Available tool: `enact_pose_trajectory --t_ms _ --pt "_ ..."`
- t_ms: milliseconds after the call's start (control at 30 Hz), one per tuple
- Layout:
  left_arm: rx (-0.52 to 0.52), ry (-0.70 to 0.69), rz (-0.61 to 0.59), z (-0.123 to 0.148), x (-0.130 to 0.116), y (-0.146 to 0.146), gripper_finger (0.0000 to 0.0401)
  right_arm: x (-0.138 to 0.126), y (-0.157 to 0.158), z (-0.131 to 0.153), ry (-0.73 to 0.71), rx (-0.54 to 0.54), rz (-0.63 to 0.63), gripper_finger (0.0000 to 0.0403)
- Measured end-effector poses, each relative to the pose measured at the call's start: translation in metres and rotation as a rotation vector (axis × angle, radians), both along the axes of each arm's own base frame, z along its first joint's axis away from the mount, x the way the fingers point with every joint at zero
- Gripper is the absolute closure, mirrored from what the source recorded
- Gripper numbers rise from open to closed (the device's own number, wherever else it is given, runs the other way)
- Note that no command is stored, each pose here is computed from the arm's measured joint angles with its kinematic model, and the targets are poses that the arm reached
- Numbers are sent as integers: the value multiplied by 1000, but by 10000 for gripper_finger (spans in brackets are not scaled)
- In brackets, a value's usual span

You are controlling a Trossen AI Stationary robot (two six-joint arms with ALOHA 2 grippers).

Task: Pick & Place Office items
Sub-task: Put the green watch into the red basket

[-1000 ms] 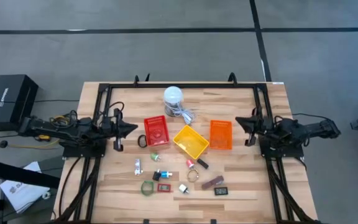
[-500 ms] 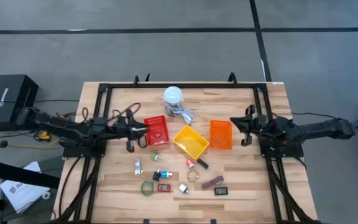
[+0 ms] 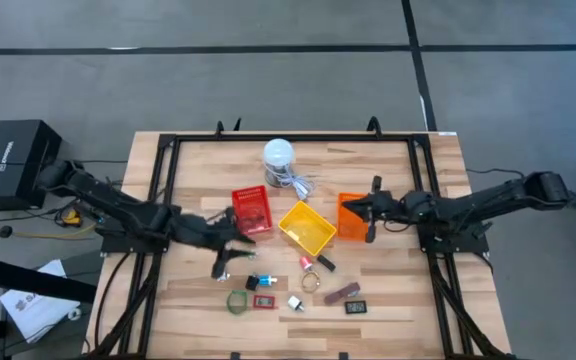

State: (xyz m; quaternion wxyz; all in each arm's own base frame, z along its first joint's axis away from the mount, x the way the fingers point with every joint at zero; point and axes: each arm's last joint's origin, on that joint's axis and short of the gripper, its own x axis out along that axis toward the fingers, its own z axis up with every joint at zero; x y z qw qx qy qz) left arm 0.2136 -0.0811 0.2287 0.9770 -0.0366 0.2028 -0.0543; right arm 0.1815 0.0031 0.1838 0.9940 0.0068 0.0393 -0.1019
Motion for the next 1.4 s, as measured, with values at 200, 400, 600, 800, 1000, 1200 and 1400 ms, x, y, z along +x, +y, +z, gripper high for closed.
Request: enact_pose_trajectory --t_ms 200,400,600,800,1000,1200,1400 --pt "-84 149 -16 -28 2 -28 274 19 1 -9 91 19 -3 402" --pt "-148 266 -30 -50 -3 -53 274 36 2 -7 111 39 -7 402" --pt "-137 356 -40 -72 -6 -67 274 49 3 -3 113 36 -6 402" --pt "-97 412 -33 -88 -4 -70 274 56 3 -3 125 35 -6 402" --pt "-87 426 -34 -92 -4 -71 274 56 3 -3 123 36 -6 402" --pt "-94 438 -55 -93 -5 -73 274 56 3 -3 124 36 -6 402" --pt "-65 476 -51 -104 -8 -71 274 56 3 -3 126 35 -6 402"
